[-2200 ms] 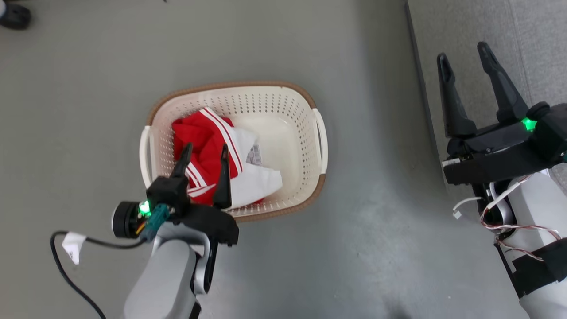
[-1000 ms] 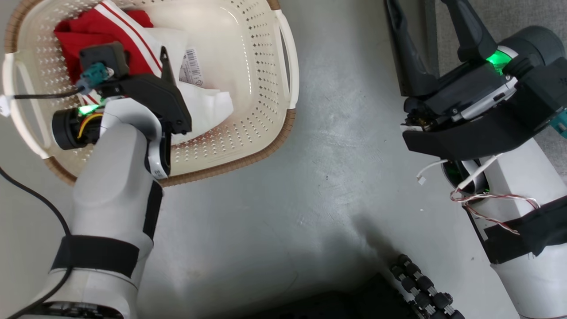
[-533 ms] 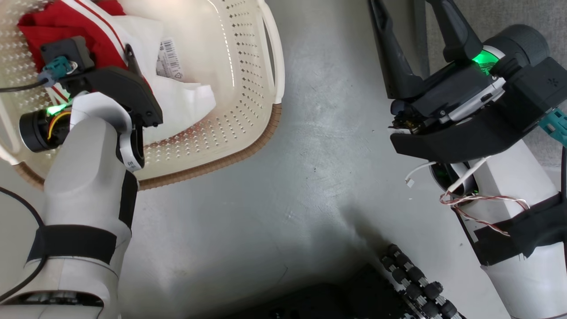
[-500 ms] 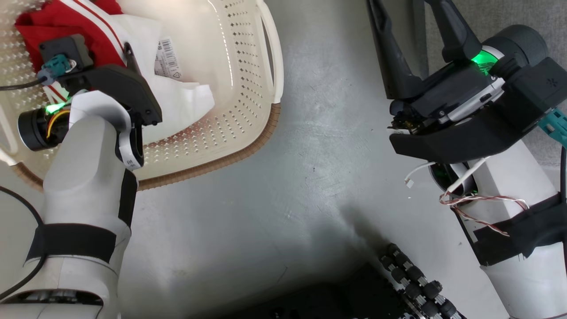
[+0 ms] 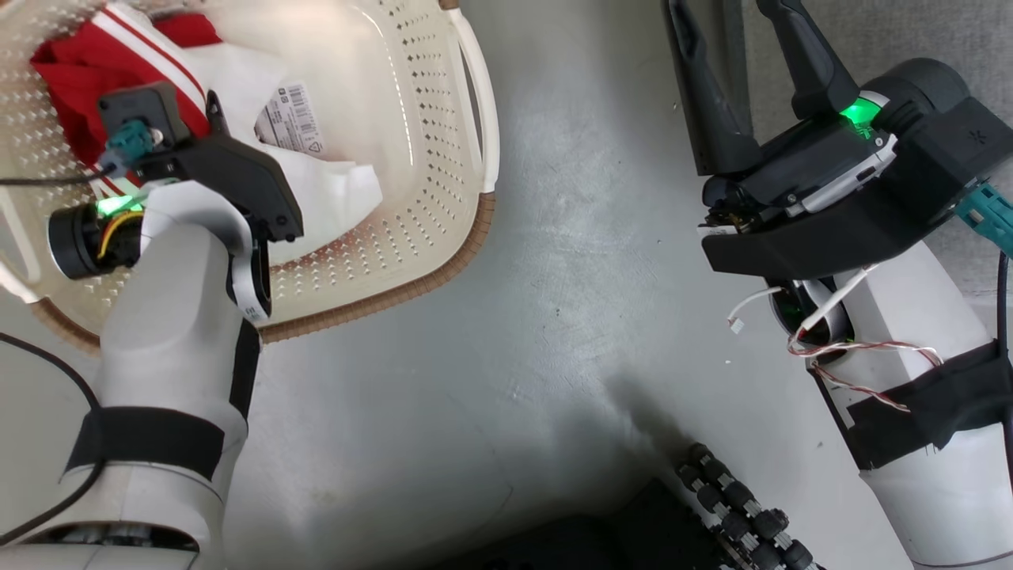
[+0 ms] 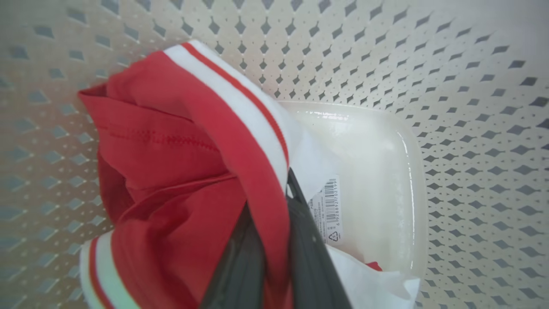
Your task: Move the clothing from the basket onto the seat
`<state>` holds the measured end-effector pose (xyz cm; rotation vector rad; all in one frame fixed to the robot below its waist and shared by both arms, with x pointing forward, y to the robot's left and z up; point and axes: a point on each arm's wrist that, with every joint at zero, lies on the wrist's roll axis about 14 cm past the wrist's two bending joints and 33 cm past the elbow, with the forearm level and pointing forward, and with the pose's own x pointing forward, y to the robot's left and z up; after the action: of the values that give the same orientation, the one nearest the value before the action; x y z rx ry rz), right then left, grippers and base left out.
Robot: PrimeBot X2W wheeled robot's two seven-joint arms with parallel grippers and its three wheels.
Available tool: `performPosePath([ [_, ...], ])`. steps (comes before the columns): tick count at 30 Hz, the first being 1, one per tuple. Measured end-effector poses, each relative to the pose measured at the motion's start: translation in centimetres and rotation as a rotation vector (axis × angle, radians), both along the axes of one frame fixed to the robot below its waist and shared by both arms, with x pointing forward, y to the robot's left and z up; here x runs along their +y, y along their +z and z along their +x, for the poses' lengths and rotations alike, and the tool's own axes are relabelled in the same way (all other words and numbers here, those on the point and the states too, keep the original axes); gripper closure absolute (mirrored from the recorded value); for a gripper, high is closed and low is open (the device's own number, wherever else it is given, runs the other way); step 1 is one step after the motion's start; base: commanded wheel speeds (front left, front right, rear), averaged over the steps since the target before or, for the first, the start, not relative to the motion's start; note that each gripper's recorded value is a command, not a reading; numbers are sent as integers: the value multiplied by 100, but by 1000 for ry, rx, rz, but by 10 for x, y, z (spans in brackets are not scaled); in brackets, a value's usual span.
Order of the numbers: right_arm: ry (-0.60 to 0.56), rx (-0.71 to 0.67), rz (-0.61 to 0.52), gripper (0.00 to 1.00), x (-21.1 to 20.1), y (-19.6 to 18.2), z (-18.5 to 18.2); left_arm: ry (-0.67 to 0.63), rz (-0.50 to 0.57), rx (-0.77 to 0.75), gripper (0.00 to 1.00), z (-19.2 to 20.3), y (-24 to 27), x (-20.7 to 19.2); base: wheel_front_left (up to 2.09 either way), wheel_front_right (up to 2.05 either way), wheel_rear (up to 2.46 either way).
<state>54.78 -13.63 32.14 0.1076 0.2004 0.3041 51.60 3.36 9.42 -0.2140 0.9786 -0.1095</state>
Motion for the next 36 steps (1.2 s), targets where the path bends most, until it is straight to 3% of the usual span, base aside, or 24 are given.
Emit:
performPosePath([
  [19,-22,-64,-43,0,-18,63,-10,-98,-4,-251,100,13,107,1,0,0,0],
  [36,-37,-75,-20,0,-15,102,-47,-116,-58,-432,100,-9,206,13,0,0,0],
])
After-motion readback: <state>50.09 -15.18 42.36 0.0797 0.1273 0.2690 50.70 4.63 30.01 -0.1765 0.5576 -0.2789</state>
